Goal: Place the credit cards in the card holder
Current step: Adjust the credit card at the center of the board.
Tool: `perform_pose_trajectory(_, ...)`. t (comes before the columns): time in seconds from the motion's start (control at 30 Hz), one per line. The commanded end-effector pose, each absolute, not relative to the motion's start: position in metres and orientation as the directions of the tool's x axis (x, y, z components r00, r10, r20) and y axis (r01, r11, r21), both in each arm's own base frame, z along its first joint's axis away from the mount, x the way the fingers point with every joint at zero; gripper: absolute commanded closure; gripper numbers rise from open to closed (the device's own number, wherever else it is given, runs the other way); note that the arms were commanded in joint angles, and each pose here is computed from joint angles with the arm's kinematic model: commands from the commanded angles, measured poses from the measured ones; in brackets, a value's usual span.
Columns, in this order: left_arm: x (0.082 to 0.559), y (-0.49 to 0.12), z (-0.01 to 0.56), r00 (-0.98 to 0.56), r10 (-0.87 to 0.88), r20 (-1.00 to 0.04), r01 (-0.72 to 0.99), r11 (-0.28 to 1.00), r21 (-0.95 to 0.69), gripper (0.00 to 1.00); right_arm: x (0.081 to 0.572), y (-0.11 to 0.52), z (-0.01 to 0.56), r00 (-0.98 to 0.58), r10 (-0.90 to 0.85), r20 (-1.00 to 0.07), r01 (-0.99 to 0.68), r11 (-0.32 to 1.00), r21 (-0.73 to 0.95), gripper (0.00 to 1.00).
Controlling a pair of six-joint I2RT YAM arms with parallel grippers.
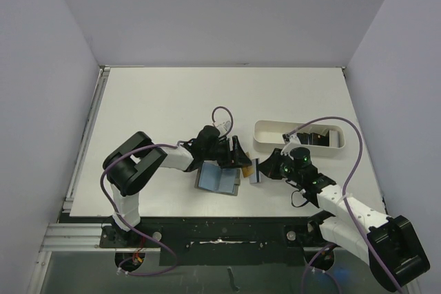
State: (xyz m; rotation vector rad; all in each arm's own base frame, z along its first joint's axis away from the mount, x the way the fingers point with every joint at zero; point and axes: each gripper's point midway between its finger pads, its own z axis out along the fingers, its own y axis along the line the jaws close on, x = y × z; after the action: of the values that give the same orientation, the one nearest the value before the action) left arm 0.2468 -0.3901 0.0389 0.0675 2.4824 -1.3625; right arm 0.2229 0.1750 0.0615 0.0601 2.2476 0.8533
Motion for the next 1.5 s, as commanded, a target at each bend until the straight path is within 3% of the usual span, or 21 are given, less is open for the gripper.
perform_pose_trajectory(0.0, 0.238, -0.373, 0.017, -0.958, -0.101, -0.27, 0.154, 0.613, -0.775, 0.37, 0.231, 0.185, 0.082, -0.699, 0.308, -0.645, -0.252, 0.738, 0.625, 1.0)
perform_pose_trajectory(0.57, 0.24, -0.365, 0.014, -0.955, -0.119, -0.272, 0.137, 0.634, -0.761, 0.34, 0.231, 0.185, 0.088, -0.685, 0.331, -0.649, -0.249, 0.731, 0.636, 1.0)
perform_pose_trajectory(1.47, 0.244, -0.355, 0.025, -0.952, -0.139, -0.272, 0.126, 0.634, -0.763, 0.33, 0.23, 0.204, 0.091, -0.728, 0.382, -0.569, -0.233, 0.643, 0.73, 1.0)
